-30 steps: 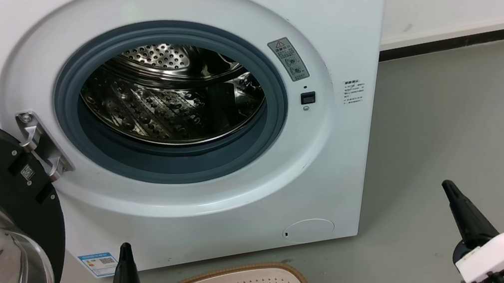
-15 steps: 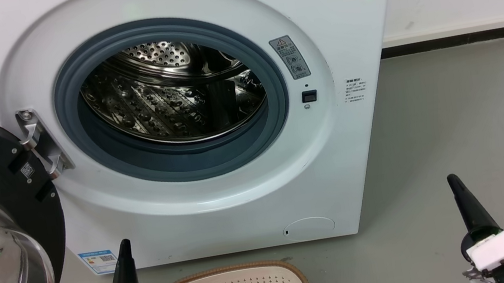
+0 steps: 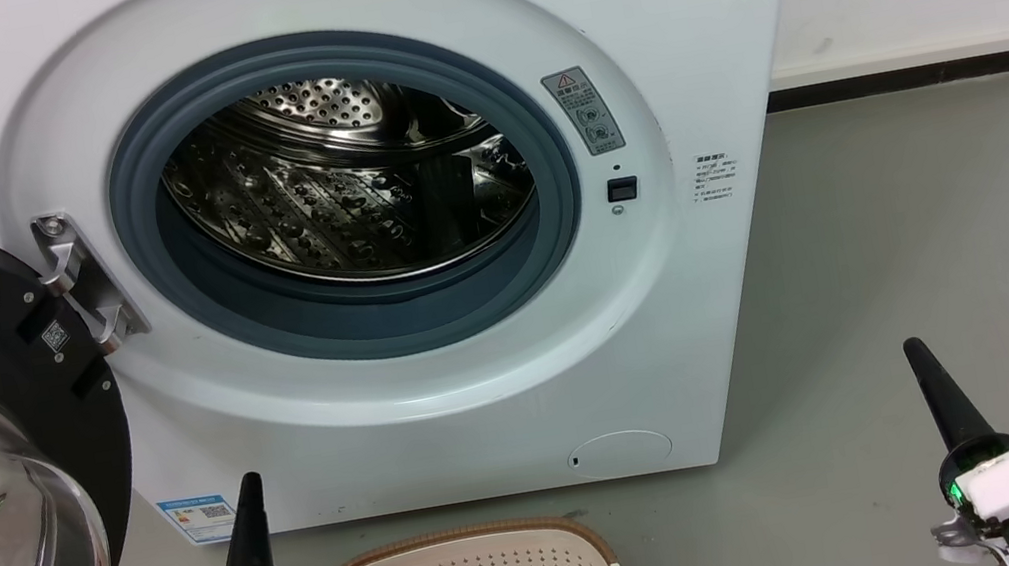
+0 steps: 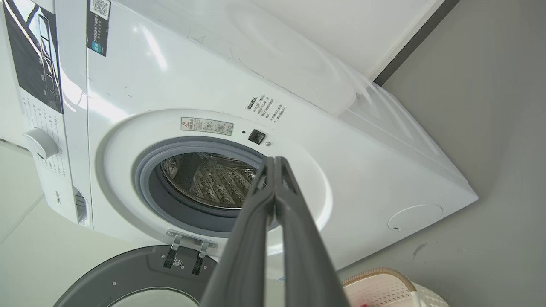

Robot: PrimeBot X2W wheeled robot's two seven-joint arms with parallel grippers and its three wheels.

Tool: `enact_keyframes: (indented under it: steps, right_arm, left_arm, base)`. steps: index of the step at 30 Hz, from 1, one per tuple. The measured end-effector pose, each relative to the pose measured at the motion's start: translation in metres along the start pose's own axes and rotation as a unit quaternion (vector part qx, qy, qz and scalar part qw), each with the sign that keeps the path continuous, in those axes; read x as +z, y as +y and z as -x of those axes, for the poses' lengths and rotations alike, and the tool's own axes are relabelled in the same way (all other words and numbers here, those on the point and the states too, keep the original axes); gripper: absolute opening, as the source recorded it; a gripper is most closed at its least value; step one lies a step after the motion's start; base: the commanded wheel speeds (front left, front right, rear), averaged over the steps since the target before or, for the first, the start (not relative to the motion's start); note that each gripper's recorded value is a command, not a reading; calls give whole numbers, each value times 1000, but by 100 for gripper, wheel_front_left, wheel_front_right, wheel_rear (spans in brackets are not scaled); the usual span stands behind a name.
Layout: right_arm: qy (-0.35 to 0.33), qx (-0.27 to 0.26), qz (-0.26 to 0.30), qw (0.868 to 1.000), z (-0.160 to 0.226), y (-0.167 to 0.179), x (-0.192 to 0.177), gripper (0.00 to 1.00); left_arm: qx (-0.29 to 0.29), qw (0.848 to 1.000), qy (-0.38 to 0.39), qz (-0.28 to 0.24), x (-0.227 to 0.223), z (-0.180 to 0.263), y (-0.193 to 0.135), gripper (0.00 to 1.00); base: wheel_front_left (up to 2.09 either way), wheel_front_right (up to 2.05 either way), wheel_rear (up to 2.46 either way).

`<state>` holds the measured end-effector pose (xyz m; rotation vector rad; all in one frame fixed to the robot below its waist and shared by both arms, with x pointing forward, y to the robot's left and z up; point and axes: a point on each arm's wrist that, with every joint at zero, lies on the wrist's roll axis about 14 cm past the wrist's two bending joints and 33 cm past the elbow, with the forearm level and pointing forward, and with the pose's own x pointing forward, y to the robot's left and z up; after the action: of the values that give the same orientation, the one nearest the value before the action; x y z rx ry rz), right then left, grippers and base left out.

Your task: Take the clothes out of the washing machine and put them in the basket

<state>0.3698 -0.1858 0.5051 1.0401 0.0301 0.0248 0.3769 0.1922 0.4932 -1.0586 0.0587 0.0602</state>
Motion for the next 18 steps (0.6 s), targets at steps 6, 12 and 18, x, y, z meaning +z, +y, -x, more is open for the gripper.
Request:
enact_keyframes:
  steps: [6, 12, 18]
  right_arm:
    - [-2, -3, -33, 999, -1, -2, 1, 0]
    - [-4, -3, -64, 998, -4, -2, 3, 0]
    - [-6, -5, -99, 995, -6, -4, 5, 0]
  left_arm:
    - [-3, 999, 1, 32, 2, -2, -1, 0]
    - [-4, 998, 2, 62, 3, -3, -1, 0]
    - [-8, 995, 4, 96, 3, -4, -1, 0]
  base:
    - [0, 0, 0]
    - [0, 0, 0]
    - [0, 0, 0]
